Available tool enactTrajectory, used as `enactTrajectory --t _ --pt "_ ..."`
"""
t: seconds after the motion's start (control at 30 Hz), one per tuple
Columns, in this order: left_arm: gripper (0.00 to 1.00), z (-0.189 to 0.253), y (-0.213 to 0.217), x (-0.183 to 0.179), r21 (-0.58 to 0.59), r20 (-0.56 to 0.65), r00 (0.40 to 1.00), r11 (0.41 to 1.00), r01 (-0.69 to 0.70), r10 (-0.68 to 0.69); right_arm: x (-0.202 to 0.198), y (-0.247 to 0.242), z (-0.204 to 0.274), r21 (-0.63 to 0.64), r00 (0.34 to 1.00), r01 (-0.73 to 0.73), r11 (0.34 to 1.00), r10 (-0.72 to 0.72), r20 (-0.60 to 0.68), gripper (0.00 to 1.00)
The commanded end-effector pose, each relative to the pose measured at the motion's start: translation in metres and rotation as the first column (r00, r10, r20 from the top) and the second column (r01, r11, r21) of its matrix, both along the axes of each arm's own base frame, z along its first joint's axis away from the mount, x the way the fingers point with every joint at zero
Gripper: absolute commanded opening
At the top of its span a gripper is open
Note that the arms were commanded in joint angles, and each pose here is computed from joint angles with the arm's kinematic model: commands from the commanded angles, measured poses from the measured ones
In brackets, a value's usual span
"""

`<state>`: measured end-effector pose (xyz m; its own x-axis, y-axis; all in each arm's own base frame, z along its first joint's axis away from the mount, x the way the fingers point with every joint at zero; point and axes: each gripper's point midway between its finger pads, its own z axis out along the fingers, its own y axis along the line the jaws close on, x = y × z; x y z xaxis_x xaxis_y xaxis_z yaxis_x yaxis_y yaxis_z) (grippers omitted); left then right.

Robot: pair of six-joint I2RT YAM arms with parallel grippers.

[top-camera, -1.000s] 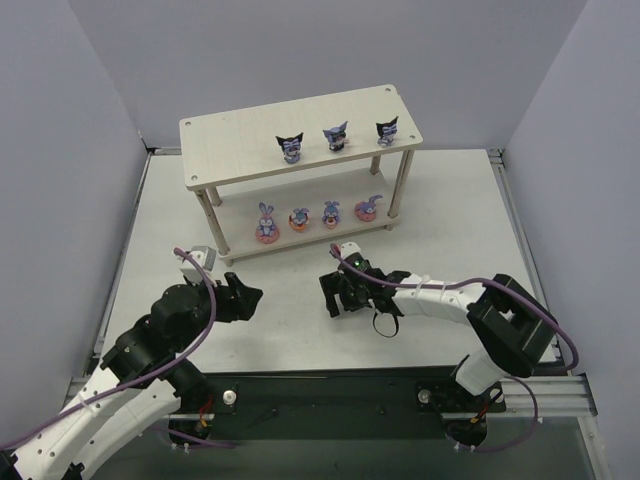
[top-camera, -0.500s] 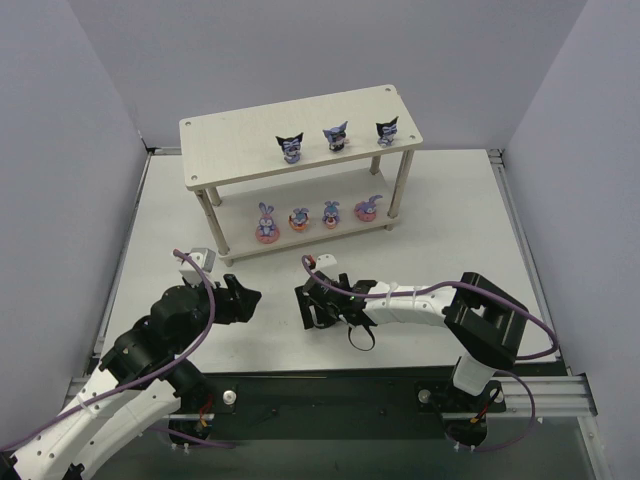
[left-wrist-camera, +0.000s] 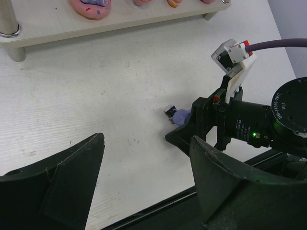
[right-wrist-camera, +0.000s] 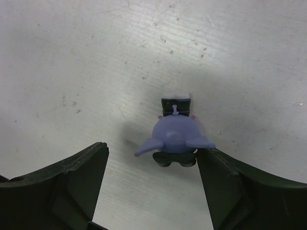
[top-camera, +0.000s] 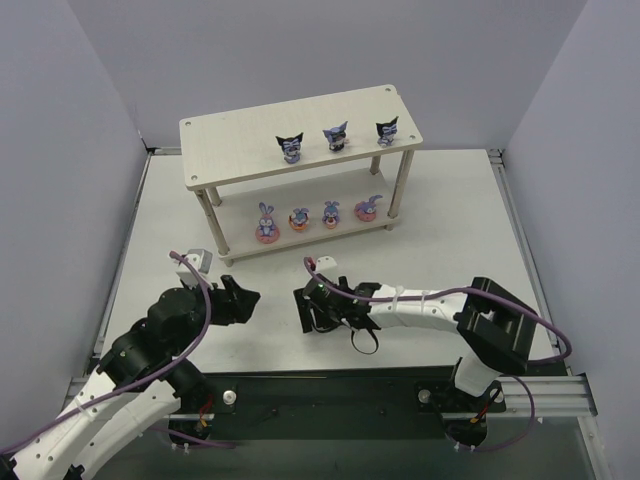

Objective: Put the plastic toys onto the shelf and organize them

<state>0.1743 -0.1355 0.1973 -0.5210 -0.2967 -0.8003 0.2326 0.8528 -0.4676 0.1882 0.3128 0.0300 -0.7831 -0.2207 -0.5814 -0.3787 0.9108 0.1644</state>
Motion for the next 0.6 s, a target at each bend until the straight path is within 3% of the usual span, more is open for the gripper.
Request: enactTrajectory --t 0.0,0.37,0.57 --pt "0.82 0.010 0.002 -0.001 -0.024 0.011 1.000 1.000 -0.012 0.013 -0.009 0.017 0.003 0.018 0.999 -0.049 0.999 0.049 -0.020 0.75" --pt "0.82 0.012 0.009 -0.007 -0.037 0.012 1.000 0.999 -0.027 0.028 -0.023 0.038 0.015 0.025 1.000 -0.023 0.999 0.023 -0.004 0.73" --pt "0.82 -0.002 0.001 -0.005 -0.034 -0.037 0.999 0.999 -0.019 0.018 -0.026 0.014 0.036 0.060 0.998 0.044 0.997 -0.046 0.032 0.73"
